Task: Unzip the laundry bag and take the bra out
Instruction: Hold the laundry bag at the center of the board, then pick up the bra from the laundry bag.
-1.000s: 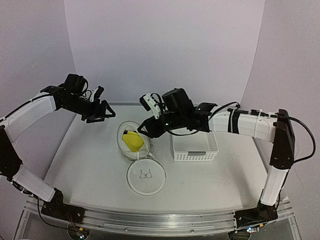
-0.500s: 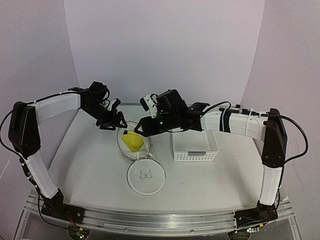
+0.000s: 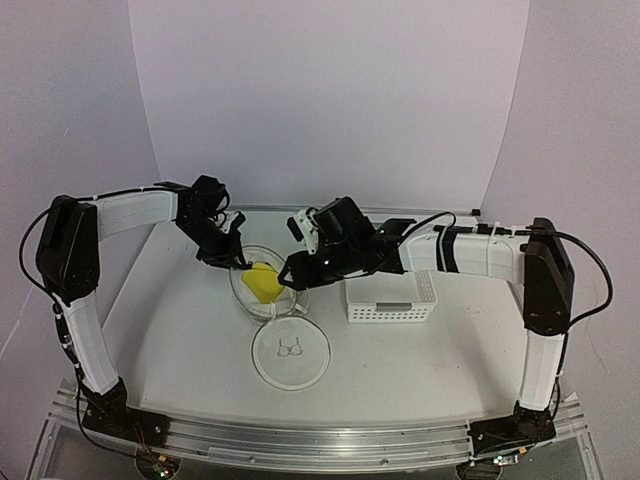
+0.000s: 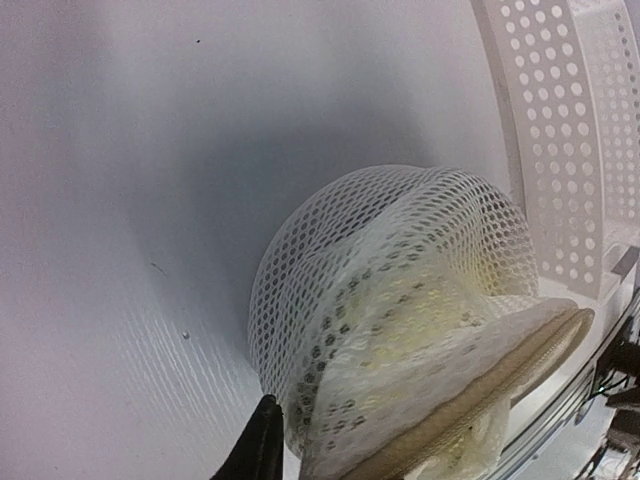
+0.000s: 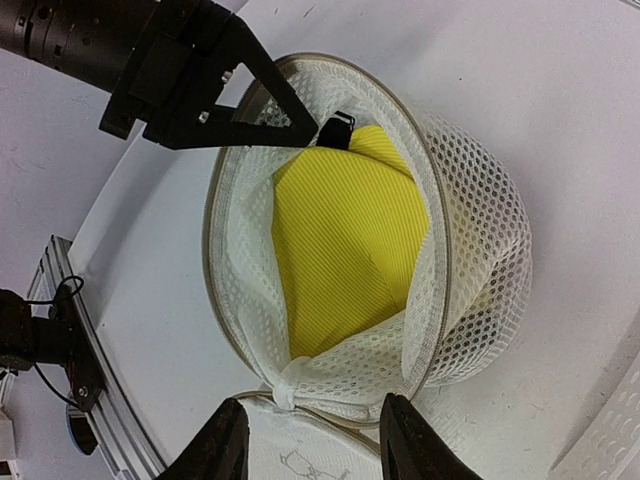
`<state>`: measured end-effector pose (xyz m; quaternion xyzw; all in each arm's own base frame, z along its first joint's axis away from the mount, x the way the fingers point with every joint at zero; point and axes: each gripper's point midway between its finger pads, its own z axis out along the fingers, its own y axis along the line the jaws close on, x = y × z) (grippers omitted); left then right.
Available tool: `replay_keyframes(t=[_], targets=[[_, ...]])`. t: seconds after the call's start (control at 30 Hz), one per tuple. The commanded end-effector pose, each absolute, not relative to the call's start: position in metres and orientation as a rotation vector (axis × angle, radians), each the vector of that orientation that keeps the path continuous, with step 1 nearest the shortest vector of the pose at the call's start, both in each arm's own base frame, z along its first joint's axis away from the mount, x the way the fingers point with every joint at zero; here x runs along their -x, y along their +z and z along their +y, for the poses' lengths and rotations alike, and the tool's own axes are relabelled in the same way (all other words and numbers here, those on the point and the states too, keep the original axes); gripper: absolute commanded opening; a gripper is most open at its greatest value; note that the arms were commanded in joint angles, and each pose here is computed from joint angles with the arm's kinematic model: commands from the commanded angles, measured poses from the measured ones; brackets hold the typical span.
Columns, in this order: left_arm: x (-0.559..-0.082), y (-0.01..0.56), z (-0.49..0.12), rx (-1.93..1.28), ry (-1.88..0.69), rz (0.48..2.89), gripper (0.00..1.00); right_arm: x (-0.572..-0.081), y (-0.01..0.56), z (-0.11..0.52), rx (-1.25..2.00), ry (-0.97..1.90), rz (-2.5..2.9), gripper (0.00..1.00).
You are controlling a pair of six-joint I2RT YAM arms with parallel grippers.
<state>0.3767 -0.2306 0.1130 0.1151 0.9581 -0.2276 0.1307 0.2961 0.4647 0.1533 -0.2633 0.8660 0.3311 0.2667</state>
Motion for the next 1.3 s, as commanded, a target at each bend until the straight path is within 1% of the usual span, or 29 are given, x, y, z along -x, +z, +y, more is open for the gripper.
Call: replay_keyframes(t=[0.0, 0.03, 0.07, 0.4, 0.53, 0.63, 0.77, 0.93, 1.0, 1.17, 1.27], targets=[[-0.388, 0.134, -0.237, -0.36, -0.665, 2.72, 0.1, -0.298, 0.191, 0.465, 0.672, 0.945, 2.253, 0.47], [-0.388, 0.135, -0.237, -0.358, -0.665, 2.718, 0.03, -0.298, 0.191, 0.466, 0.672, 0.948, 2.253, 0.47], [-0.387, 0.136, -0.237, -0.356, -0.666, 2.717, 0.0, -0.298, 0.191, 0.467, 0.67, 0.952, 2.254, 0.47], [-0.364, 0.146, -0.246, -0.336, -0.7, 2.724, 0.0, -0.302, 0.213, 0.5, 0.637, 1.061, 2.223, 0.46], [-0.354, 0.149, -0.245, -0.295, -0.7, 2.731, 0.0, -0.304, 0.207, 0.518, 0.608, 1.113, 2.248, 0.43], [-0.347, 0.152, -0.243, -0.265, -0.702, 2.734, 0.0, -0.301, 0.199, 0.53, 0.603, 1.139, 2.269, 0.41], [-0.336, 0.158, -0.245, -0.231, -0.727, 2.736, 0.0, -0.304, 0.174, 0.534, 0.561, 1.113, 2.327, 0.37], [-0.321, 0.163, -0.254, -0.238, -0.75, 2.732, 0.0, -0.307, 0.148, 0.534, 0.537, 1.077, 2.376, 0.36], [-0.315, 0.164, -0.259, -0.25, -0.761, 2.735, 0.0, -0.31, 0.142, 0.534, 0.528, 1.057, 2.382, 0.38], [-0.306, 0.169, -0.266, -0.252, -0.782, 2.727, 0.0, -0.314, 0.129, 0.534, 0.518, 1.019, 2.393, 0.5], [-0.302, 0.174, -0.27, -0.262, -0.809, 2.716, 0.0, -0.312, 0.128, 0.538, 0.531, 1.033, 2.384, 0.54]])
